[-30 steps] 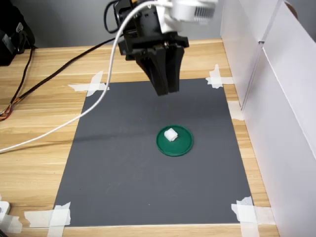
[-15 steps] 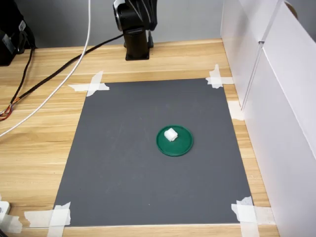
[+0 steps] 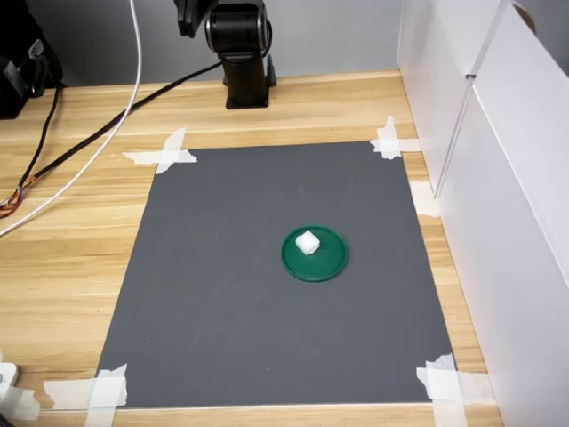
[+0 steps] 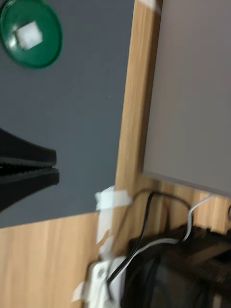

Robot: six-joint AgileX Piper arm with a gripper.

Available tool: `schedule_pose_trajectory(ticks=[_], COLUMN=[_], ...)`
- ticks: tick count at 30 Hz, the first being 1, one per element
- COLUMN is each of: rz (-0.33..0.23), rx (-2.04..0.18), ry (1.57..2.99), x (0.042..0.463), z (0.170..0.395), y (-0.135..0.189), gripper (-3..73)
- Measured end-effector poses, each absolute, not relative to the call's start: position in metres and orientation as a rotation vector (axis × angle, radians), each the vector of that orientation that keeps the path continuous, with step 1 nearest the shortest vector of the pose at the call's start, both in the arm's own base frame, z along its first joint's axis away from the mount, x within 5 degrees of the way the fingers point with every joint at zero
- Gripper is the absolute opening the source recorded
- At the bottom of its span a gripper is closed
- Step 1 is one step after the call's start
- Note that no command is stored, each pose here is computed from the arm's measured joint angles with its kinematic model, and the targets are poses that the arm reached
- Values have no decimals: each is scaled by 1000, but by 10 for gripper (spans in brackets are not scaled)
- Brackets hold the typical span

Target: Grasp a white terminal and put it in the green lid.

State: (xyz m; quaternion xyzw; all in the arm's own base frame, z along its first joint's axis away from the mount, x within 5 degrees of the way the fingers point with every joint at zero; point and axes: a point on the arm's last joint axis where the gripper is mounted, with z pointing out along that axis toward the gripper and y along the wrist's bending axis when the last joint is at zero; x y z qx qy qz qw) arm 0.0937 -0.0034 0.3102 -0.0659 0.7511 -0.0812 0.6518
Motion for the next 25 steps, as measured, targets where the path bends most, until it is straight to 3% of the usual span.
schedule_pose_trajectory(ticks=[4, 12, 25], rz=[-228, -172, -152], rx=[-100, -61, -65], ry=[1723, 1802, 1928], x=[81, 60, 54], z=[283, 232, 190], y=[-8, -5, -4], gripper=[-20, -20, -20])
